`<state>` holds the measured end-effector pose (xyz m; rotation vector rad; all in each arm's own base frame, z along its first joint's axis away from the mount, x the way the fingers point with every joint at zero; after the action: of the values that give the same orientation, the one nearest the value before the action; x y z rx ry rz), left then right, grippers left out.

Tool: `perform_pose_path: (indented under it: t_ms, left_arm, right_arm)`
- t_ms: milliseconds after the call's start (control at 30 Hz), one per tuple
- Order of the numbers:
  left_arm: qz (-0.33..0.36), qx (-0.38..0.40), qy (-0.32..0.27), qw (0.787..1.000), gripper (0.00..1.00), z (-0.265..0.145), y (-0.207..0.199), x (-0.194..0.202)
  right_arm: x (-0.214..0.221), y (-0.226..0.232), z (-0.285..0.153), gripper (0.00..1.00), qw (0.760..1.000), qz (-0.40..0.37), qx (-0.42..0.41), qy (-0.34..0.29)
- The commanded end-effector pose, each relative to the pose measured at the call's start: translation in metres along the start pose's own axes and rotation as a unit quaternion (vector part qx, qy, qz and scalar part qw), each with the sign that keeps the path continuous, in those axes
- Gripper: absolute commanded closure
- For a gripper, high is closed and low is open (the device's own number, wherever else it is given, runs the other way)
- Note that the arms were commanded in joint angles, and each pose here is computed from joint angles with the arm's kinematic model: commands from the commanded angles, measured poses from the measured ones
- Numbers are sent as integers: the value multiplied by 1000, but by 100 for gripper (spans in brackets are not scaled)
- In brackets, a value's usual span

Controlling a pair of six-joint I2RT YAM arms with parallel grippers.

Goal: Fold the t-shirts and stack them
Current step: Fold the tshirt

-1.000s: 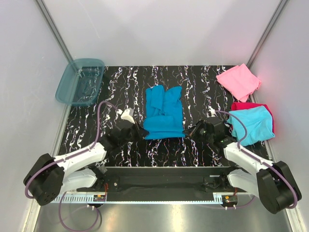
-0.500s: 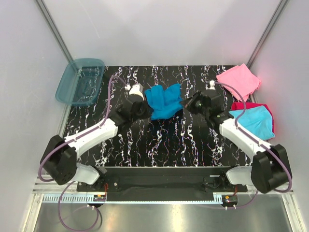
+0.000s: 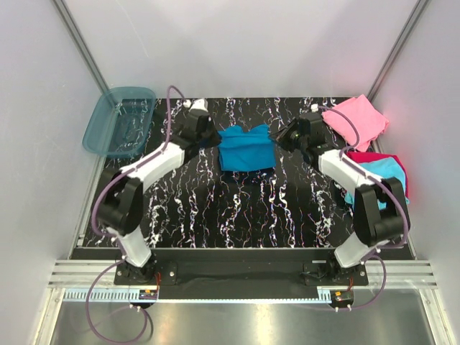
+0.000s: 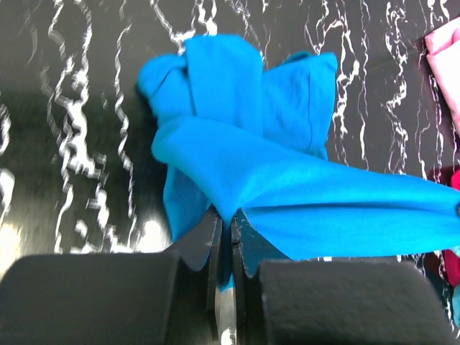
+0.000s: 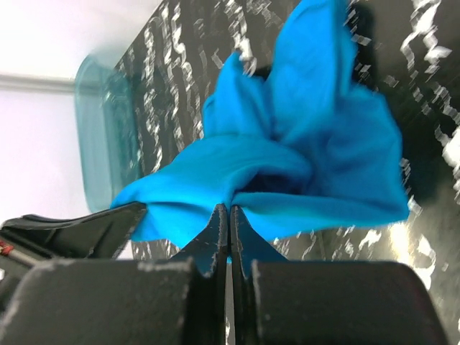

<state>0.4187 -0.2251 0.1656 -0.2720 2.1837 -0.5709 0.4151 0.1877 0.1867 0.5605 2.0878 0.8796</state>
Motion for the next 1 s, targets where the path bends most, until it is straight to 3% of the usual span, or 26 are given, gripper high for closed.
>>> perform_pose_path:
  t_ms: [0, 600, 833, 867, 933, 967]
  left_arm:
    - [24, -24, -17, 999, 91, 23, 13, -31]
    - [20, -43, 15, 999, 85, 89, 41, -39]
    - [26, -63, 19, 997, 61, 110, 58, -44]
    - [26, -66, 16, 997, 54, 110, 59, -46]
    - [29, -64, 10, 997, 51, 109, 57, -53]
    - [29, -66, 9, 997, 50, 108, 57, -54]
  right_arm:
    - [-52, 4, 12, 100, 998, 1, -10, -57]
    - [-65, -35, 119, 100, 1000, 28, -5, -5]
    - [-64, -46, 153, 100, 1000, 22, -13, 5]
    - [-70, -41, 155, 95, 1000, 16, -23, -2]
    - [-70, -40, 160, 76, 999, 3, -35, -2]
    - [-74, -35, 160, 57, 999, -3, -43, -7]
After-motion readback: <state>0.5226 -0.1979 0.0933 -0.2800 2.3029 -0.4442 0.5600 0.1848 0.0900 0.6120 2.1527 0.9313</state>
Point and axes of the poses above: each gripper's point midway between its finger pads, its own z axis out along the fingers, its own y axis along the line the jaws close on, x = y × z, the point moved 2 cm from there along -z, back along the fingers, and after that the axes turned 3 degrees about -z, right-handed, at the moved point
